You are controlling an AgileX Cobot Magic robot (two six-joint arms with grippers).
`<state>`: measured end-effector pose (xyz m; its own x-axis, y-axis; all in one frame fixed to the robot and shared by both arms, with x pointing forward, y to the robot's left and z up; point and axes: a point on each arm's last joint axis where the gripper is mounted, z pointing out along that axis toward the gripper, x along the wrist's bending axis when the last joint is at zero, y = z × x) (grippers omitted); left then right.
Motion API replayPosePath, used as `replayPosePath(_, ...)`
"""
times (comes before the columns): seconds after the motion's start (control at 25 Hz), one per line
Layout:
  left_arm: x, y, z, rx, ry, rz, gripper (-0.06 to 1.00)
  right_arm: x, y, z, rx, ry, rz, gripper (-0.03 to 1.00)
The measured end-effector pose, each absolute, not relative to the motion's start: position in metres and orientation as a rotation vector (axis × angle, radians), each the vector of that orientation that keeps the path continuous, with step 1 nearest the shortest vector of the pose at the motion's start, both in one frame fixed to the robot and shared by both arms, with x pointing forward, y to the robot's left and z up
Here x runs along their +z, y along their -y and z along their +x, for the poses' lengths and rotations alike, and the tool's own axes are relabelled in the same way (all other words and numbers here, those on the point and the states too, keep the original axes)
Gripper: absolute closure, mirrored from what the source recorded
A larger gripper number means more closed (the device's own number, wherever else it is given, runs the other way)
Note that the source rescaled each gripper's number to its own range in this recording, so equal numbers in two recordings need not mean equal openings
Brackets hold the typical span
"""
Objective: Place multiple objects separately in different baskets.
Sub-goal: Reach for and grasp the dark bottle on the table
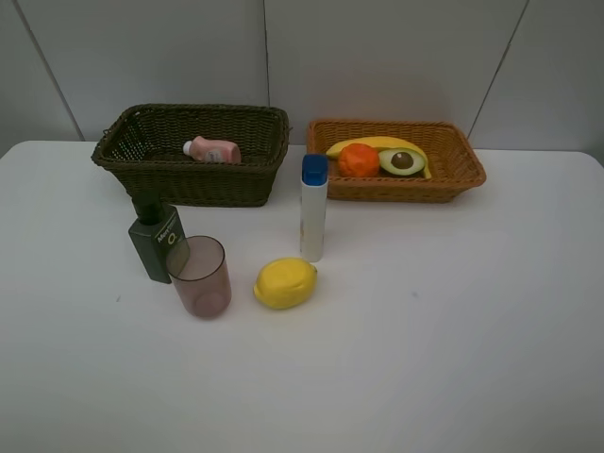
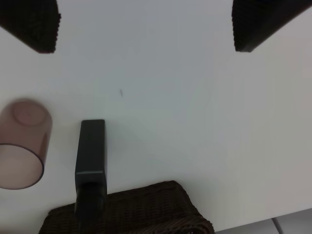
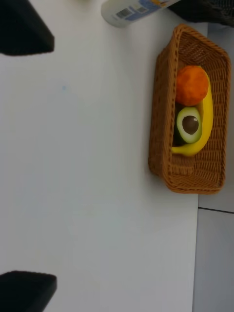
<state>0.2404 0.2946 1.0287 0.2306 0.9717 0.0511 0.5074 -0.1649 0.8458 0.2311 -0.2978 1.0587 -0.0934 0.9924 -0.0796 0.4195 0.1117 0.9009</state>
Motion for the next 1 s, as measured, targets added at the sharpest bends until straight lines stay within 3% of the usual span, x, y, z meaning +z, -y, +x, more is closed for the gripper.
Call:
replayPosePath(0.64,1.029,-0.295,0.240,0.817,-1.369,1.782,0.00,1.059,0.298,0.231,0.949,-1.628,1.408,0.07)
replayPosePath(1.0,1.063,-0.293,0.256,0.784,-1.401,1.811,0.00,1.059,0.298,0.231,0.949,-1.628,1.408,0.07)
